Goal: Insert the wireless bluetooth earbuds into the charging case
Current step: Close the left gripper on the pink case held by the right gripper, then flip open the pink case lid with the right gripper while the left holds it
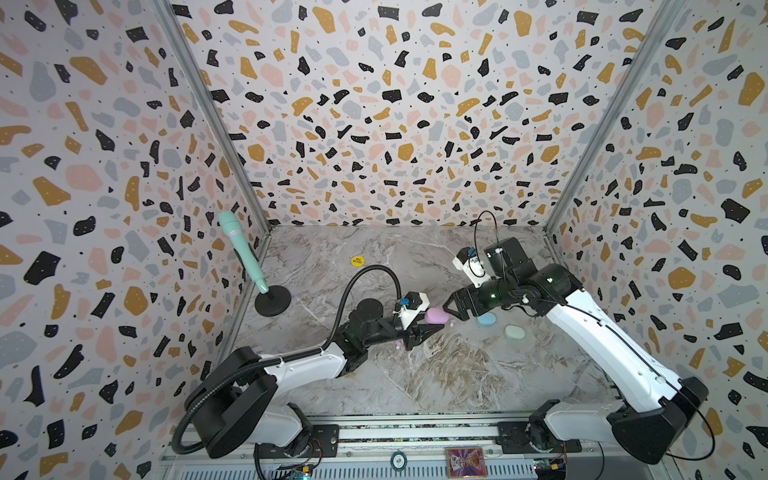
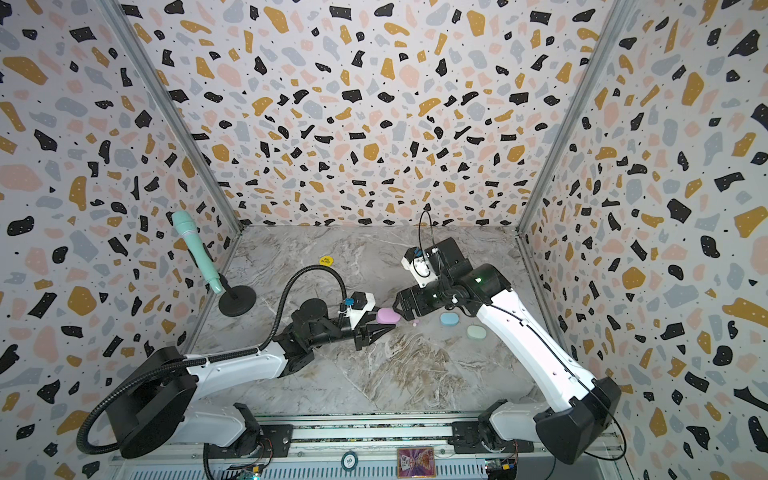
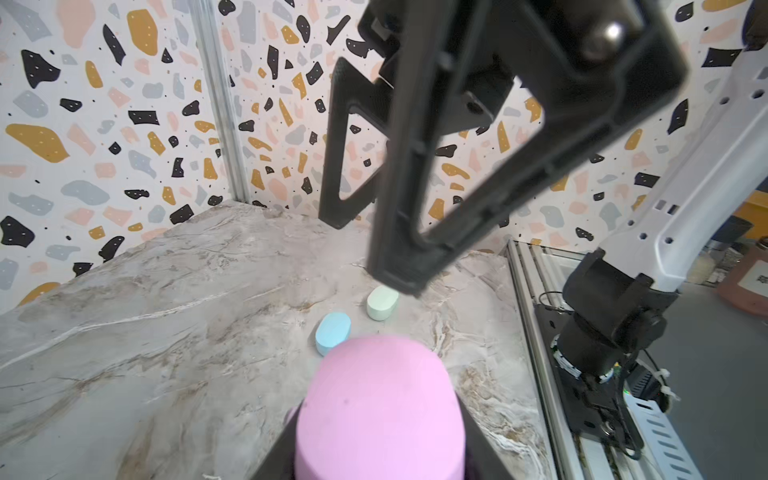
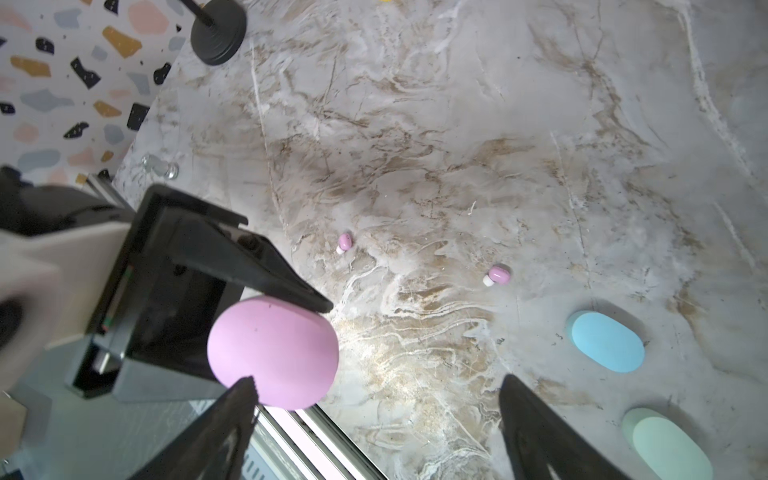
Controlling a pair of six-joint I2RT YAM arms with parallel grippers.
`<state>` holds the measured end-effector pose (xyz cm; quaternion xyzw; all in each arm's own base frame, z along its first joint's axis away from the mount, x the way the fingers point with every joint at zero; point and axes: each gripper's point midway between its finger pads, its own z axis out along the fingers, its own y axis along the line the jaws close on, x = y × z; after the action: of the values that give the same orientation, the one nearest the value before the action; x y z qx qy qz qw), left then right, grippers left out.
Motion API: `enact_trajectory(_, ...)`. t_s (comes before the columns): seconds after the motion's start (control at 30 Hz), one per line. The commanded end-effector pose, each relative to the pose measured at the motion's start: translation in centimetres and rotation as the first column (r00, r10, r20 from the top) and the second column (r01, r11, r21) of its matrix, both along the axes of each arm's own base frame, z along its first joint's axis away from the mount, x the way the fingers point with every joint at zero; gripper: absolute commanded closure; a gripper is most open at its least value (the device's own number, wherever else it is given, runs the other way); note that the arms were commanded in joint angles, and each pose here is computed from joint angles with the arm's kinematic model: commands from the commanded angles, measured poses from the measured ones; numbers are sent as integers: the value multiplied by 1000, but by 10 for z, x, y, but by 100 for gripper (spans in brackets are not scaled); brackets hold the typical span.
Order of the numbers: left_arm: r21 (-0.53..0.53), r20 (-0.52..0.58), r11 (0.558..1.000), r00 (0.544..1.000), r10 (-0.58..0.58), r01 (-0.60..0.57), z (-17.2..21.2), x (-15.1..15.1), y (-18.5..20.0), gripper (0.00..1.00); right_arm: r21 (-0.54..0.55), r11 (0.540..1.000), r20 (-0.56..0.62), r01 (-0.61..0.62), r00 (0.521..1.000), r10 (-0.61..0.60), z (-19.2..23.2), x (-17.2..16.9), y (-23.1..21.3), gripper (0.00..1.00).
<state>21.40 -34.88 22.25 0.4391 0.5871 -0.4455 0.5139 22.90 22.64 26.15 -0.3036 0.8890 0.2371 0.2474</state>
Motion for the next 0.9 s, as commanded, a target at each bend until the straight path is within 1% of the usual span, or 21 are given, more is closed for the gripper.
enact_trajectory(0.0,-18,-19,999,999,-51,51,7,-15,4,78,-30,989,166,-144,975,147,11,-9,6,5)
enact_trajectory(0.2,-19,-28,996,996,-83,82,13,-25,8,79,-33,968,314,-248,917,246,23,-20,17,6)
enact_trajectory(0.43,-19,-13,996,996,-84,84,17,-26,10,79,-52,941,336,-333,882,331,20,-32,35,11)
enact_trajectory(0.7,-20,2,996,996,-89,89,20,-28,10,81,-117,941,318,-318,886,339,5,-30,40,14)
enact_trajectory(0.87,-23,10,995,996,-92,92,22,-30,12,83,-152,949,314,-275,898,310,-2,-22,35,16)
